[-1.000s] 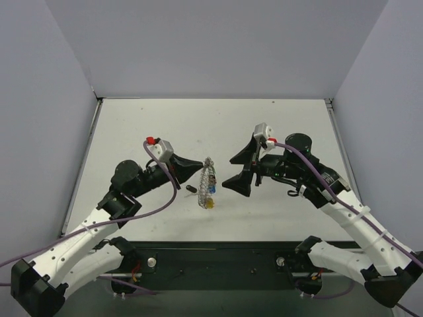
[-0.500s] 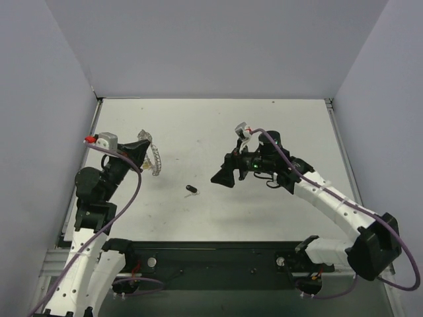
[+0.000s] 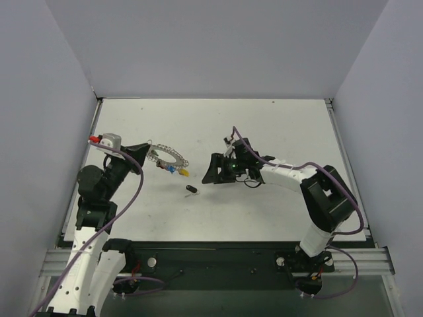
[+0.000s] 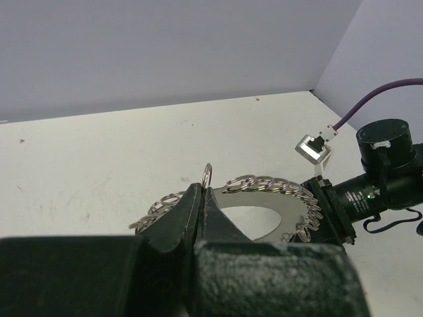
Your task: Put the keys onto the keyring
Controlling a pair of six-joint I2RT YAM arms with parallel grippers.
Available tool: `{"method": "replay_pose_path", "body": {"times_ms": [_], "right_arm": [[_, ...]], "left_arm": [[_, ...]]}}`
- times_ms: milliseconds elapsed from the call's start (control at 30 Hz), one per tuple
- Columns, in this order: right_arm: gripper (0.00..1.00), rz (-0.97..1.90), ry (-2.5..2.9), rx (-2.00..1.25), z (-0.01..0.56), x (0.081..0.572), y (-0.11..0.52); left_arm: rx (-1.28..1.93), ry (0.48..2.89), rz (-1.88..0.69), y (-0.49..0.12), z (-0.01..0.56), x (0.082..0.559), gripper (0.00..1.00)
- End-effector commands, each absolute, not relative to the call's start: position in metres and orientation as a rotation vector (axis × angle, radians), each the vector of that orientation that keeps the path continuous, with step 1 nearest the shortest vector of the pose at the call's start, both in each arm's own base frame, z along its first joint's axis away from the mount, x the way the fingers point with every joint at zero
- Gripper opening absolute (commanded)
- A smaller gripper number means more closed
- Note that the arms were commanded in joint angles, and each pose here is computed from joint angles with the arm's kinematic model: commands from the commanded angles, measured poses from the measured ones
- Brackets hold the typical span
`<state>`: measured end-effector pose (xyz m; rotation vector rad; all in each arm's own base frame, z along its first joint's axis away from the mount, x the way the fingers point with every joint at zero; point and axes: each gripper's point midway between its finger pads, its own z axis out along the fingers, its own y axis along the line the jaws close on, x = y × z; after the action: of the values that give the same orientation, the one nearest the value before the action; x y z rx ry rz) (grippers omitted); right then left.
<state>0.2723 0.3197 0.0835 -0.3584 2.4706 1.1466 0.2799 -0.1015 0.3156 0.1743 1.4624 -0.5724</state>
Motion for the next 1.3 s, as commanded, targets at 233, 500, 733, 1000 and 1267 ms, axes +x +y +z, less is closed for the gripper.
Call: {"method": "replay_pose_path", "body": {"times_ms": [233, 500, 733, 1000, 1267], "right_arm": [[0.47, 1.237, 2.432, 0.004, 0.045, 0.258, 0.354], [0.4, 1.145, 2.409, 0.085, 0.022, 0.264, 0.345], [0.36, 1.119, 2.429, 0.095, 0.013, 0.266, 0.347], [0.31, 1.116, 2.453, 0.11, 0.005, 0.261, 0.348], [0.29, 1.089, 2.484, 0.114, 0.001, 0.258, 0.349]], "left_arm": [[0.184, 1.362, -0.564, -0.098, 0.341, 0.273, 0.0], [0.193, 1.337, -0.568, -0.098, 0.346, 0.268, 0.0], [0.191, 1.334, -0.565, -0.098, 0.347, 0.267, 0.0], [0.197, 1.325, -0.57, -0.099, 0.349, 0.266, 0.0], [0.199, 1.321, -0.573, -0.099, 0.35, 0.265, 0.0]]}}
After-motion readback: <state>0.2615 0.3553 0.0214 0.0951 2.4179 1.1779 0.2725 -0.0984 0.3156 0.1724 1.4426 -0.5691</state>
